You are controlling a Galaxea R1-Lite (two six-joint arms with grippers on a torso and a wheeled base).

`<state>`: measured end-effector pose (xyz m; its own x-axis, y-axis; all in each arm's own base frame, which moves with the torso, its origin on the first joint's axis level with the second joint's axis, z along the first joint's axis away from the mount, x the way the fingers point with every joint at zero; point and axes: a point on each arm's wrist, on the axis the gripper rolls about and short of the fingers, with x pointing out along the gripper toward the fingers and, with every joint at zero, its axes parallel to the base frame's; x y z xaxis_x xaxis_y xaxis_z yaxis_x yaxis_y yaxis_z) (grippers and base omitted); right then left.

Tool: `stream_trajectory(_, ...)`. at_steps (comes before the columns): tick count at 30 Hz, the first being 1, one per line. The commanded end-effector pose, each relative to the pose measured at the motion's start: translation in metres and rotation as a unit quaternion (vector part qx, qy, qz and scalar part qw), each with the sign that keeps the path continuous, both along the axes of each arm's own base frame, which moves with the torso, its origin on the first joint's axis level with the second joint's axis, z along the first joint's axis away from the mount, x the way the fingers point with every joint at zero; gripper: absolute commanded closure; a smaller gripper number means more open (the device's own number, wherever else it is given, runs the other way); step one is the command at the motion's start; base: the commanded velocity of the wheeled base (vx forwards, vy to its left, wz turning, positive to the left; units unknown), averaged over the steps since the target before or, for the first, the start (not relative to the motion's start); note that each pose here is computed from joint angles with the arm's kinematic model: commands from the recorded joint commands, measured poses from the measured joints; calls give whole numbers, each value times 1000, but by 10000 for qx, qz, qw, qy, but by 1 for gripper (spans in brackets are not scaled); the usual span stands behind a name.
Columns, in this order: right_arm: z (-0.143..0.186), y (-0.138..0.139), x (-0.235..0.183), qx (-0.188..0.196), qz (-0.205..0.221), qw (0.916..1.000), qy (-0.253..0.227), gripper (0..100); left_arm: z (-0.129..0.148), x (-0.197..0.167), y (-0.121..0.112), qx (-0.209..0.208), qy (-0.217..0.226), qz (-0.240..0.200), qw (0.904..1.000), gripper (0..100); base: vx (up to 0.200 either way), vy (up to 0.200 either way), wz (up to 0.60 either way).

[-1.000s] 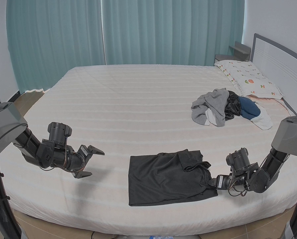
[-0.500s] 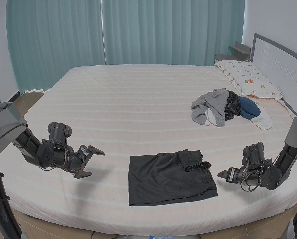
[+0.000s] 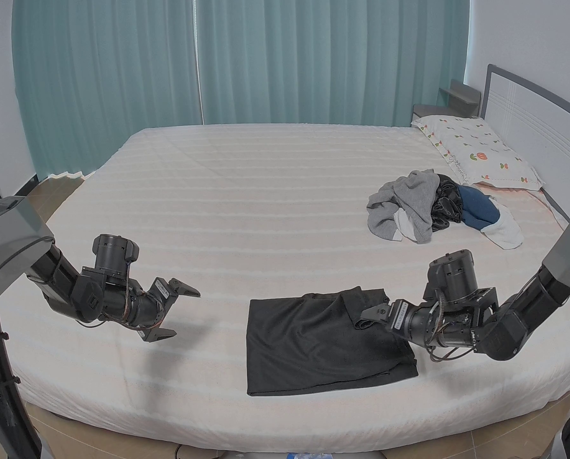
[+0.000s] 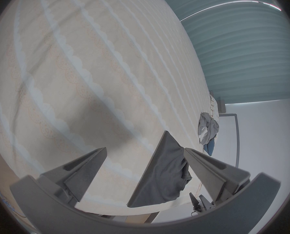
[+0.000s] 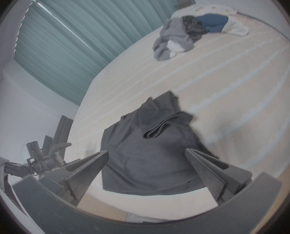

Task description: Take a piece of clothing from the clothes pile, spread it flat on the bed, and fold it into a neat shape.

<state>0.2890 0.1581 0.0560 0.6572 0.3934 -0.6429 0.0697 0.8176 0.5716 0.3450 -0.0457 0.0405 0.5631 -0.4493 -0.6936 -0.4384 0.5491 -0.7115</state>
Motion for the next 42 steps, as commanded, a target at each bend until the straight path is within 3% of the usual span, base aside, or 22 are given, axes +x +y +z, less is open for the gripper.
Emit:
stream_trajectory(1, -19, 26, 9, 89, 291, 9989, 357, 0, -1, -1, 0, 15, 13, -20, 10000, 0, 0, 0, 0)
stream_trajectory(13, -49, 45, 37, 1, 283, 9986, 457, 0, -1, -1, -1, 15, 13, -28, 10000, 0, 0, 0, 0)
stream_trajectory(22, -52, 40, 85, 28, -137, 9998, 172, 0, -1, -1, -1, 14, 5, -28, 10000, 0, 0, 0, 0)
stream_trajectory(28, -45, 12, 113, 76, -670, 9977, -109, 0, -2, -1, -1, 15, 13, -28, 10000, 0, 0, 0, 0)
stream_trajectory(42, -51, -45, 137, 106, -1358, 9906, -124, 0, -1, 0, 0, 0, 8, -4, 10000, 0, 0, 0, 0)
